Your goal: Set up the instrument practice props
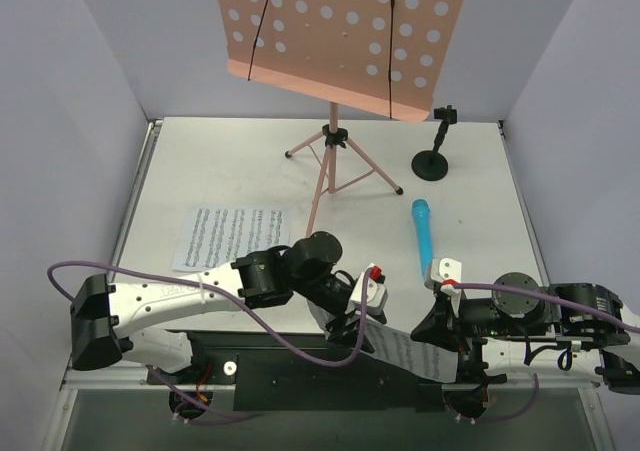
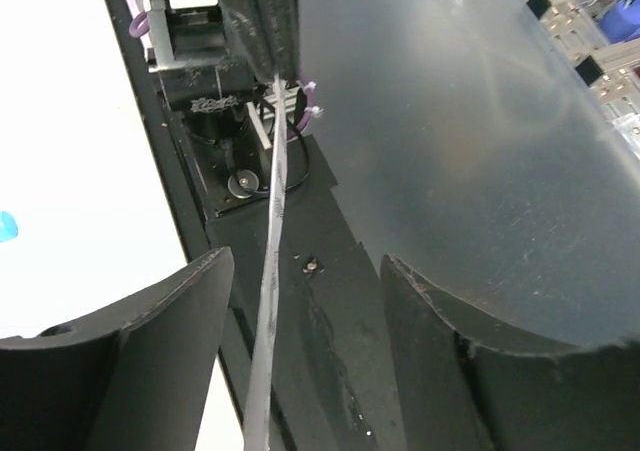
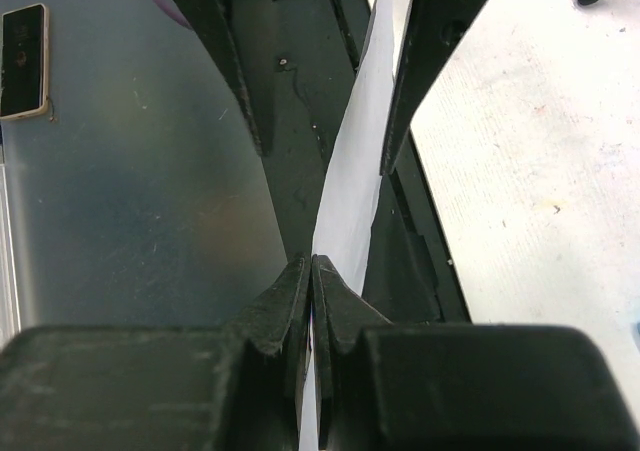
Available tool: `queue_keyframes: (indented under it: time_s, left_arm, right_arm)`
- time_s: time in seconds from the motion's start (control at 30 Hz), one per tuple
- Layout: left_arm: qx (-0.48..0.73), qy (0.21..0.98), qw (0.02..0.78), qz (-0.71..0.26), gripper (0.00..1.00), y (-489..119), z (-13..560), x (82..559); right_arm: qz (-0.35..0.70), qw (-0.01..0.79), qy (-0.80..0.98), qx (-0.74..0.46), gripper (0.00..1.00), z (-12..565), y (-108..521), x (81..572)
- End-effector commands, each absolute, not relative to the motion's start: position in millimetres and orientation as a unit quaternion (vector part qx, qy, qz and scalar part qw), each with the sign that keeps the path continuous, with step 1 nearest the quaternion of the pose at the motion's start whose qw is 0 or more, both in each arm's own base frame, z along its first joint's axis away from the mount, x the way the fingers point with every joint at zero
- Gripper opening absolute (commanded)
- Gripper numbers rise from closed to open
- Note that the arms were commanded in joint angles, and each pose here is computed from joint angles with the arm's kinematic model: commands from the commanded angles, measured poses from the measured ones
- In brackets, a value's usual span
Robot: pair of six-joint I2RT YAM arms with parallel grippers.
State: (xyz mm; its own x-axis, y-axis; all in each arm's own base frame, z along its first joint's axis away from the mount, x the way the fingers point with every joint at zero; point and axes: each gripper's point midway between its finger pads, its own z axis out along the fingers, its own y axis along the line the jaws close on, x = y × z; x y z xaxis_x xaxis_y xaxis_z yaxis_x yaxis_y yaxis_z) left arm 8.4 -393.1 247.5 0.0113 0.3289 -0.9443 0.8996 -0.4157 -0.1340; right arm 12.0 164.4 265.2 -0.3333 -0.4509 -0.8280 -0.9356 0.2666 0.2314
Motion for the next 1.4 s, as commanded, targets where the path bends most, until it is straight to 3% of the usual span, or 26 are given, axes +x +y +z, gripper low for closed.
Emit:
queue_keyframes:
  time_s: [0.0,0.1,0.17,0.27,0.33,0.47,0.63,0.87,1.23,1.37]
  left_arm:
    - [0.661,0.470,0.296,-0.504,0.66,-403.6,255.1,18.5]
    - [0.661,0.477,0.297,-0.497,0.58,-404.8,251.9,21.2]
    - [0.662,0.480,0.295,-0.494,0.47,-404.9,249.7,22.1]
    - [0.660,0.489,0.293,-0.489,0.00,-407.2,249.9,25.0]
    - [0.658,0.501,0.290,-0.482,0.00,-406.8,247.5,27.4]
    - [0.650,0.521,0.298,-0.466,0.00,-399.9,242.8,35.6]
    - [0.582,0.547,0.364,-0.479,0.00,-368.4,258.7,68.0]
    - [0.460,0.525,0.515,-0.498,0.00,-304.8,330.2,105.1]
    - [0.393,0.466,0.623,-0.491,0.00,-260.5,402.5,102.2]
    - [0.387,0.433,0.650,-0.491,0.00,-246.2,431.4,91.9]
  right_arm:
    - [0.386,0.335,0.714,-0.479,0.00,273.4,170.8,11.4]
    - [0.388,0.337,0.712,-0.479,0.00,273.9,171.4,11.5]
    - [0.388,0.337,0.712,-0.479,0.00,273.8,170.9,11.4]
    - [0.388,0.341,0.712,-0.476,0.00,274.2,170.3,12.7]
    - [0.384,0.346,0.714,-0.473,0.04,274.0,169.7,15.0]
    - [0.373,0.371,0.717,-0.457,0.32,278.2,166.4,25.4]
    - [0.356,0.459,0.706,-0.405,0.45,292.9,162.7,55.7]
    - [0.351,0.546,0.651,-0.393,0.47,318.0,169.9,75.6]
    - [0.331,0.659,0.568,-0.364,0.49,358.0,210.3,104.1]
    - [0.349,0.691,0.535,-0.338,0.55,380.6,214.0,106.0]
